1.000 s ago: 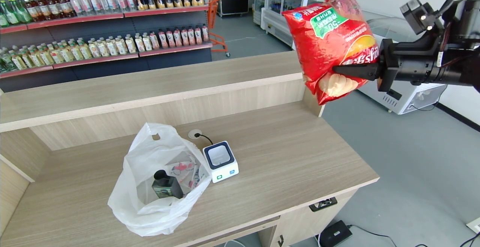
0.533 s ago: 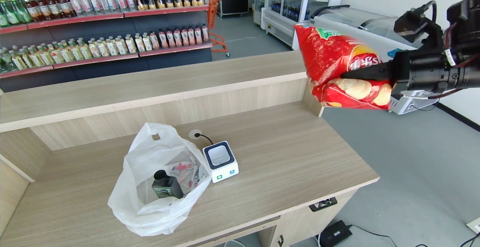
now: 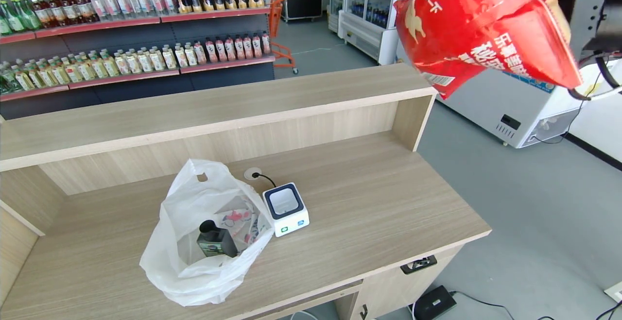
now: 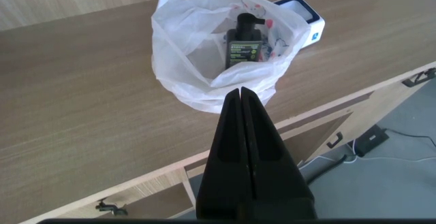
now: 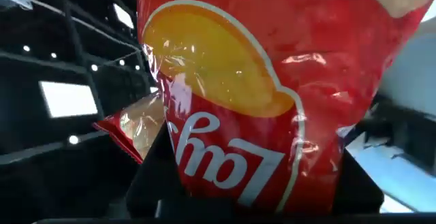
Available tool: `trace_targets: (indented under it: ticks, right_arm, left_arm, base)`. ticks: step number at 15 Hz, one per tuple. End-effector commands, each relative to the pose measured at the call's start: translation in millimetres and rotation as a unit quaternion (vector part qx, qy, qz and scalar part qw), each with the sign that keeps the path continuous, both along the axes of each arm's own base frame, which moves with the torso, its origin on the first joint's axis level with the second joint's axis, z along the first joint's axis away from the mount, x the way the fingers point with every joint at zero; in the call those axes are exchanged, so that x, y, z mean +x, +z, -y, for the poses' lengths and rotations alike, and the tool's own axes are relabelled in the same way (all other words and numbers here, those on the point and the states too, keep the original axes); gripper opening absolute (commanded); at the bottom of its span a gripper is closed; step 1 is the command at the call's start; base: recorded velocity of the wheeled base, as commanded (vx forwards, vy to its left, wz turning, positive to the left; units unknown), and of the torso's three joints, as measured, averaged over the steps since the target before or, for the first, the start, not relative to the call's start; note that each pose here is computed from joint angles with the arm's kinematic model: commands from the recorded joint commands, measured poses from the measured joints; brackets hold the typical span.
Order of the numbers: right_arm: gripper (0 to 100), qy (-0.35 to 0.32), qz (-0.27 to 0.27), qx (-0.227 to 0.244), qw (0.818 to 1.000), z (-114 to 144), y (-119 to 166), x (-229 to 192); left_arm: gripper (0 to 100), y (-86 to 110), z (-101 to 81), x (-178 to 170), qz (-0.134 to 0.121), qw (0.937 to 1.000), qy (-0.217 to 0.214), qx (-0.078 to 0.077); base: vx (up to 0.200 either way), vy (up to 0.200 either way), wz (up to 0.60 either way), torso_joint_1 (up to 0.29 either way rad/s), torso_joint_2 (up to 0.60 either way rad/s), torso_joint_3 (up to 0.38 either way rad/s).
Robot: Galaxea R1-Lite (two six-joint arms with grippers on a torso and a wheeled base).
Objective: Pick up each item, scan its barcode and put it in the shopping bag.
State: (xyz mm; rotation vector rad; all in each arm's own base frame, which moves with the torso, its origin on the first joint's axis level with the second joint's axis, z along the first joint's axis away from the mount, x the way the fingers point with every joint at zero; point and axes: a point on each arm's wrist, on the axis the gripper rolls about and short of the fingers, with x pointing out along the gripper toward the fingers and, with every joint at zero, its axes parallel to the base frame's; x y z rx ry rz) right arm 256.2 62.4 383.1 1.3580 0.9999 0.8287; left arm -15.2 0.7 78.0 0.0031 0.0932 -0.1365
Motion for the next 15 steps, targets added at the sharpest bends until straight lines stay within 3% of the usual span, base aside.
trace_targets:
  ticks: [1, 3, 4, 5, 7, 10, 15]
  right_arm:
    - [0, 0.058, -0.114, 0.074, 0.989, 20, 26, -17]
    - [0, 0.133, -0.19, 0.091, 0.968, 38, 33, -30]
    - [0, 0.158, -0.203, 0.09, 0.962, 49, 32, -33]
    - [0, 0.153, -0.213, 0.093, 0.96, 51, 31, -32]
    - [0, 0.145, -0.297, 0.111, 0.937, 52, 5, -23]
    - [0, 0.139, -0.325, 0.118, 0.928, 54, -15, -15]
    - [0, 0.146, -0.449, 0.132, 0.872, 42, -40, -17]
  left_arm:
    - [0, 0.0, 0.0, 0, 0.0, 1.0, 0.0, 0.0]
    - [0, 0.0, 0.0, 0, 0.0, 1.0, 0.0, 0.0]
    - [0, 0.0, 0.0, 0, 0.0, 1.0, 0.0, 0.0]
    - [0, 0.0, 0.0, 0, 0.0, 1.0, 0.0, 0.0]
    - [0, 0.0, 0.0, 0, 0.0, 1.0, 0.001, 0.0]
    - [0, 0.0, 0.0, 0, 0.0, 1.0, 0.0, 0.0]
    - [0, 0.0, 0.0, 0, 0.0, 1.0, 0.0, 0.0]
  base:
    - [0.0, 0.0, 0.0, 0.0, 0.0, 0.0]
    - [0.0, 0.0, 0.0, 0.0, 0.0, 0.0]
    - [0.0, 0.0, 0.0, 0.0, 0.0, 0.0]
    - [0.0, 0.0, 0.0, 0.0, 0.0, 0.0]
    - [0.0, 0.0, 0.0, 0.0, 0.0, 0.0]
    - [0.0, 0.0, 0.0, 0.0, 0.0, 0.0]
    - [0.0, 0.0, 0.0, 0.0, 0.0, 0.0]
